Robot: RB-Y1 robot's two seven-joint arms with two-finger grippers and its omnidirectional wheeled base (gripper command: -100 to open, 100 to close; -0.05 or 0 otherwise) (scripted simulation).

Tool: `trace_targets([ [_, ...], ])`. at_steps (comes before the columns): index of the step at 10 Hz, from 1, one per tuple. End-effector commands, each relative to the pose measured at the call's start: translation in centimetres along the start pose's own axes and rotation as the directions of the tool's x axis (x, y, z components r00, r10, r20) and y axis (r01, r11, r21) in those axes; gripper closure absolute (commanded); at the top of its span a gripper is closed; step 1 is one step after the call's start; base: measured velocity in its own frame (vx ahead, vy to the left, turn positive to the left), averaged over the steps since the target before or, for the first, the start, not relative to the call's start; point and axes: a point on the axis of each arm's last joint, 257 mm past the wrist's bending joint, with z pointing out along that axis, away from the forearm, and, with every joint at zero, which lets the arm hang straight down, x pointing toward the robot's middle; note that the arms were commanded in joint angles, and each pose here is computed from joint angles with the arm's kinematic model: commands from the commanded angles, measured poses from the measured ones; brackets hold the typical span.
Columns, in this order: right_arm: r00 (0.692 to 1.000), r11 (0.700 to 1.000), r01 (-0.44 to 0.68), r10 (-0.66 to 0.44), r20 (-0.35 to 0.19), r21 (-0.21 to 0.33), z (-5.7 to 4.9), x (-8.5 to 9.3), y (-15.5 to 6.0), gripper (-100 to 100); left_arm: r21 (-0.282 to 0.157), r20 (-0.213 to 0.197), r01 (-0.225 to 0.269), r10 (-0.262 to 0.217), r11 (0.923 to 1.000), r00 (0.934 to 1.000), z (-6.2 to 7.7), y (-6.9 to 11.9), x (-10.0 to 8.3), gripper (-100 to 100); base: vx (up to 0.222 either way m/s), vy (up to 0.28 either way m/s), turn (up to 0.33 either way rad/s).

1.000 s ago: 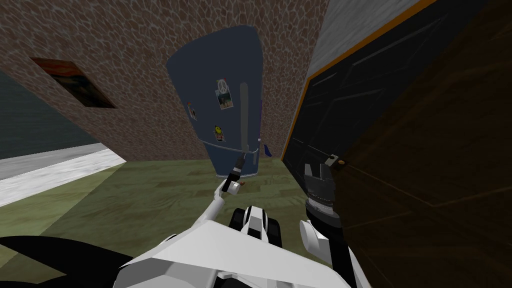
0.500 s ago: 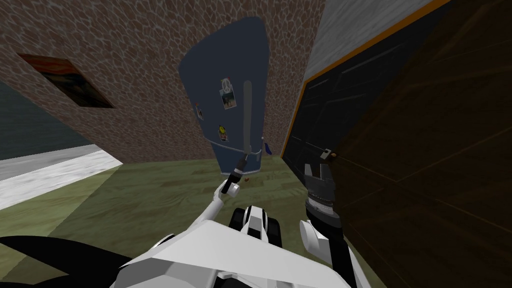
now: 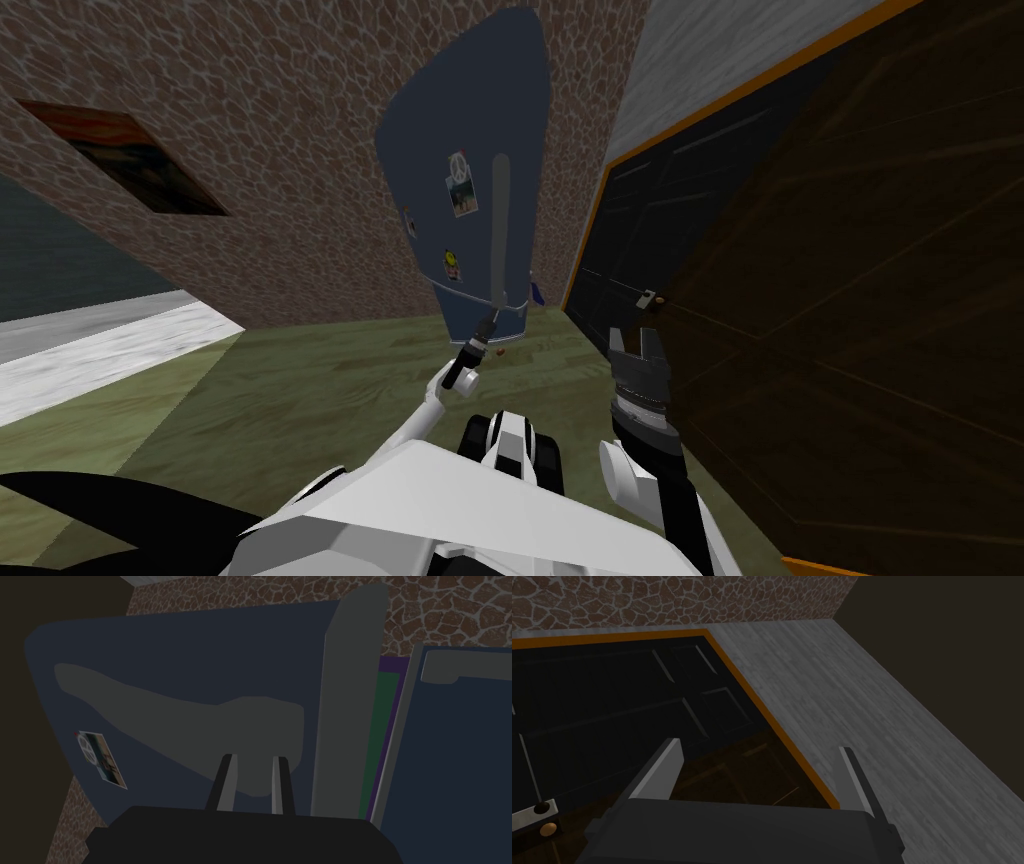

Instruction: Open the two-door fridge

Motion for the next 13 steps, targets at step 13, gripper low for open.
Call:
trace_targets([
  [13,1.0,1.0,0.0,0.0,0.0,0.0,0.0,0.0,0.0,0,0.05,-0.207,0.137,-0.124,0.9893,0.9705,-2.8,-4.1,5.5,100,-0.122,0.189,-0.058],
])
